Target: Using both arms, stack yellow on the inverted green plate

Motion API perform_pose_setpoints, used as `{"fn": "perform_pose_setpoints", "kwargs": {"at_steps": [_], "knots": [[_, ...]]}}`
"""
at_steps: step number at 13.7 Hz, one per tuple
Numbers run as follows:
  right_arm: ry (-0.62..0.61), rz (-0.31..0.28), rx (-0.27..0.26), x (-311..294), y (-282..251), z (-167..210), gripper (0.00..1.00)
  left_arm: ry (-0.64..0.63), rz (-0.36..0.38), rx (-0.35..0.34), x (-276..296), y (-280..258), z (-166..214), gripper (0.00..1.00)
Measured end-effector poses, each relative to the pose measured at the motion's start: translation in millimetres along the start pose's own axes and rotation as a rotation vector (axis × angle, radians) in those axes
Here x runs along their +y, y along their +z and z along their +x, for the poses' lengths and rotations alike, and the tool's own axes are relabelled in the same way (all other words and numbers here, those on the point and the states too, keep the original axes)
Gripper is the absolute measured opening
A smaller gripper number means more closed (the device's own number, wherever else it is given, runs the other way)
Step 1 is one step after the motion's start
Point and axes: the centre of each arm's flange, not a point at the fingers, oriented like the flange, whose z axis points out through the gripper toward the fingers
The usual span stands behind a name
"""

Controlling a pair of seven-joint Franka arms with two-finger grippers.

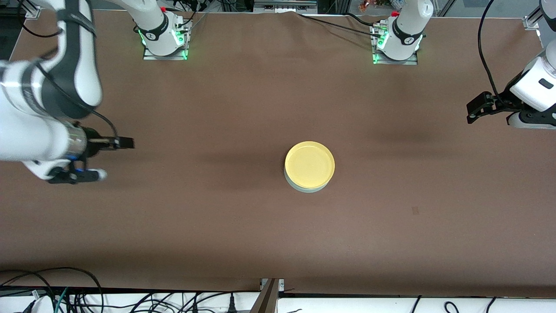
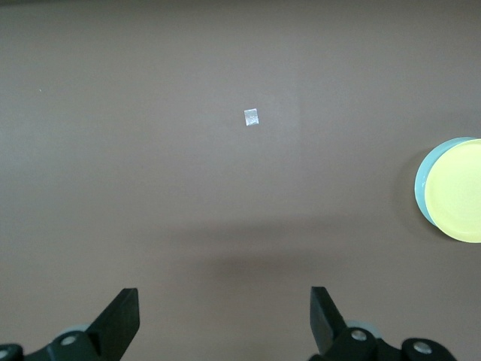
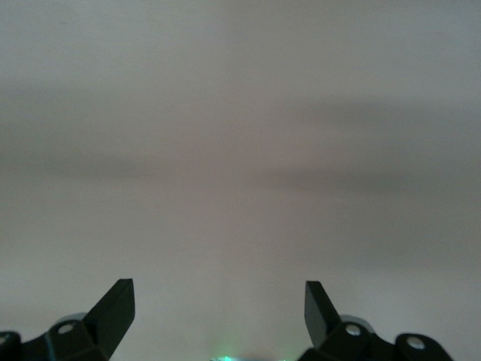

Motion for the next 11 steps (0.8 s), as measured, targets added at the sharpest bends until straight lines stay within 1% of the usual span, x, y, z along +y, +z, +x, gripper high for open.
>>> {"fn": "perform_pose_setpoints", "kwargs": {"at_steps": [2,3,4,5,6,7,9,11], "knots": [[0.019,0.023,0.015,27.5,-30.4,-29.8,1.0,0.0,0.0,0.0,0.2,-0.1,0.0,1.0],[0.021,0.018,0.016,40.2,-40.9,-43.3,1.0,0.0,0.0,0.0,0.3,-0.1,0.0,1.0],[0.017,-0.014,0.017,49.5,-50.7,-56.0,1.0,0.001,0.0,0.0,0.3,-0.2,0.0,1.0],[0.012,-0.053,0.033,54.6,-63.1,-68.0,1.0,0.001,0.0,0.0,0.3,-0.1,0.0,1.0],[0.008,-0.076,0.06,56.5,-77.5,-80.1,1.0,0.001,0.0,0.0,0.4,-0.2,0.0,1.0],[0.01,-0.082,0.089,59.4,-92.1,-93.1,1.0,0.001,0.0,0.0,0.5,-0.1,0.0,1.0],[0.034,-0.069,0.134,76.7,-113.4,-117.9,1.0,0.002,0.0,-0.014,1.2,0.8,-1.5,1.0],[0.056,-0.05,0.141,91.2,-117.4,-135.1,1.0,0.004,0.0,-0.017,2.1,0.5,-1.8,1.0]]}}
